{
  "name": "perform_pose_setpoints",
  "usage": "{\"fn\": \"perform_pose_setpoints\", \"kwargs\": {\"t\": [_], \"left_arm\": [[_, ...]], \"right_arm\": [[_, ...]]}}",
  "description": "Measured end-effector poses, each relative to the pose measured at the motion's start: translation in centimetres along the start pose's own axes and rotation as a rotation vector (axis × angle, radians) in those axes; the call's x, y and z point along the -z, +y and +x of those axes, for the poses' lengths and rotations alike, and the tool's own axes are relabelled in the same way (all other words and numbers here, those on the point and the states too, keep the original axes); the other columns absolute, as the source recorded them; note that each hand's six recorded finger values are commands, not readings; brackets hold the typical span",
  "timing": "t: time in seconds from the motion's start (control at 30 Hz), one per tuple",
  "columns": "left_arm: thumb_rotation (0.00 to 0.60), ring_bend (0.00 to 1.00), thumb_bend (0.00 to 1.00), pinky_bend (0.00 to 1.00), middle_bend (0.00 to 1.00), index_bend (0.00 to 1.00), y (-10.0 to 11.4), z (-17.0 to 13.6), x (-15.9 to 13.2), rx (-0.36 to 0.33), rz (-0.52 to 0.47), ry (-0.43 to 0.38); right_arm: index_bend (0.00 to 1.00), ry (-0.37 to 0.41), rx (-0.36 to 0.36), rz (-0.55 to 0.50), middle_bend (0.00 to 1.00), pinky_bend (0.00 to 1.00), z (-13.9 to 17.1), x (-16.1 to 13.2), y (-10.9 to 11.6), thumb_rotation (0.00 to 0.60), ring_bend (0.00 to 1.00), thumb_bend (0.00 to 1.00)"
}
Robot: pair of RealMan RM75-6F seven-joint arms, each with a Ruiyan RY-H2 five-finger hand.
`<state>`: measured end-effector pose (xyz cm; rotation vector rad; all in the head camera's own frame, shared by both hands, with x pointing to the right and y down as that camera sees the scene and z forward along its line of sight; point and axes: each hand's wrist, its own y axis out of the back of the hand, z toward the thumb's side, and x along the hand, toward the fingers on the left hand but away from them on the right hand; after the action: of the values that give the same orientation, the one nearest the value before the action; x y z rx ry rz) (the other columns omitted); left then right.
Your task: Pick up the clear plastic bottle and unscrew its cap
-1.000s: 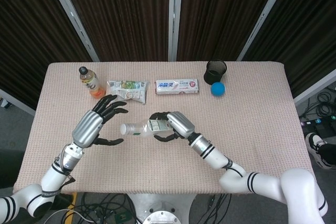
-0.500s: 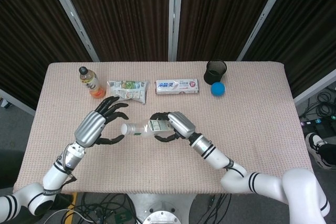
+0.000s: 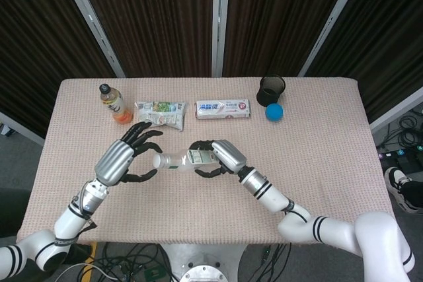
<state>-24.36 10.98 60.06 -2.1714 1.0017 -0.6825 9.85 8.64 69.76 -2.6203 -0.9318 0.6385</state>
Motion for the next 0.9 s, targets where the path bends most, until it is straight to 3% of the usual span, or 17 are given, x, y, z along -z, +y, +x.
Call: {"fn": "perform_pose_setpoints", "kwargs": {"t": [0.53,0.9], "left_arm": [[0.6,0.03,0.3,0.04,0.16,0.42,-0.16,0.28,0.02,0.007,0.002,0.001],[0.6,0.03,0.34,0.04,0.17,0.49,-0.27,0.24,-0.1,0.01,-0.001,-0.003]], "right_arm": [[0.7,0.0,-0.005,-0.007,0.58,0.54,-0.05,-0.02,-0.11,0.6,0.48,0.7],[0.7,0.001,-0.007,-0.012,0.58,0.54,0.01,0.01,-0.02,0.6,0.49,0.7]]}}
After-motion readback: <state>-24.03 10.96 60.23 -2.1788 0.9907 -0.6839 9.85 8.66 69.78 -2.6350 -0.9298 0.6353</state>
